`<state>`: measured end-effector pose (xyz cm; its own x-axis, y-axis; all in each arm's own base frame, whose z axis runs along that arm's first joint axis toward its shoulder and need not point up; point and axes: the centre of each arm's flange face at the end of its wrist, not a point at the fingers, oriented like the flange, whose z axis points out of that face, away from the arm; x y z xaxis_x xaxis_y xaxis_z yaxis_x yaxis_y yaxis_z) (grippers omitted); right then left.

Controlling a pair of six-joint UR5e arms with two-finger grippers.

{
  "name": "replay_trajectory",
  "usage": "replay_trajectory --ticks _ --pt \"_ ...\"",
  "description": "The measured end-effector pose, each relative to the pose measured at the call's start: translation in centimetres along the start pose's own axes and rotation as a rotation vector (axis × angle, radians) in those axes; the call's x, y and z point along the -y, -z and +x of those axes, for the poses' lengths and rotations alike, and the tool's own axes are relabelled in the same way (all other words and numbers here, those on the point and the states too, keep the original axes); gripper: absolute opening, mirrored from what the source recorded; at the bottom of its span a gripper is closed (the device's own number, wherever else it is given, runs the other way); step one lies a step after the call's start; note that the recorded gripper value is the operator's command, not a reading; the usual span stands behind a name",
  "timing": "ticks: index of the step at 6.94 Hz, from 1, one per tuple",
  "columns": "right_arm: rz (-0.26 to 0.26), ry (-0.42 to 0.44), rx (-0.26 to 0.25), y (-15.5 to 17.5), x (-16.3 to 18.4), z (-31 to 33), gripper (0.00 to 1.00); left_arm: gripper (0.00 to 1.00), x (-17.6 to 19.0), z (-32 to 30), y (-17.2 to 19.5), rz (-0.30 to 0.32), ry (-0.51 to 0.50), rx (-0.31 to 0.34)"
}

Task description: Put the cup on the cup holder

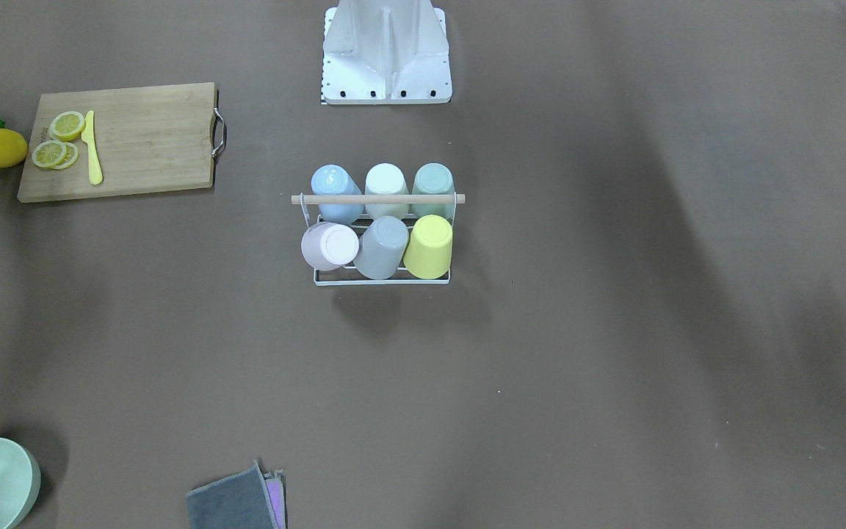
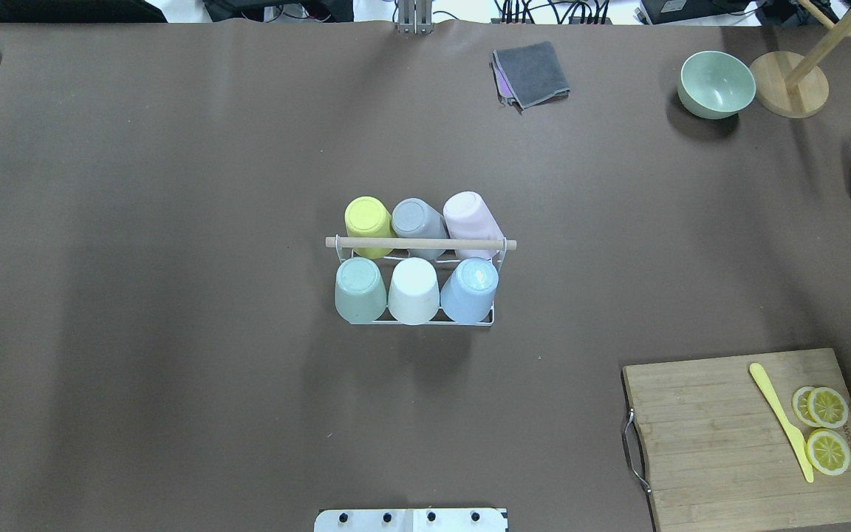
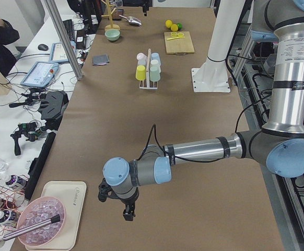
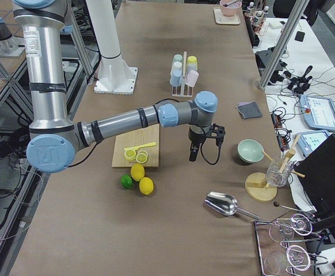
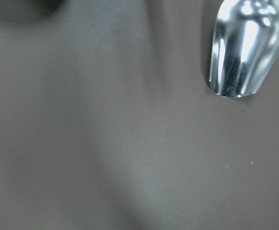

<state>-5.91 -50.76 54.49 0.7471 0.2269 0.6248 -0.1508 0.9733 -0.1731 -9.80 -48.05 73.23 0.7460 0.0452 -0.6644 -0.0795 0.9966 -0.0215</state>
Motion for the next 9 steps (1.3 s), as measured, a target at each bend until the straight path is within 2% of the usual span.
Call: replay_trajectory --ticks 1,3,9 --pt "-0.007 -0.053 0.014 0.1 0.6 3.0 0.99 0.97 0.4 1.4 1.3 0.038 0.043 -0.019" --pt "-0.019 -0.041 0.043 0.1 1.7 7.9 0.99 0.97 0.8 3.5 2.8 0.110 0.103 -0.098" --pt "-0.023 -0.037 0.061 0.5 2.6 8.8 1.00 0.97 1.1 5.4 3.7 0.140 0.086 -0.160"
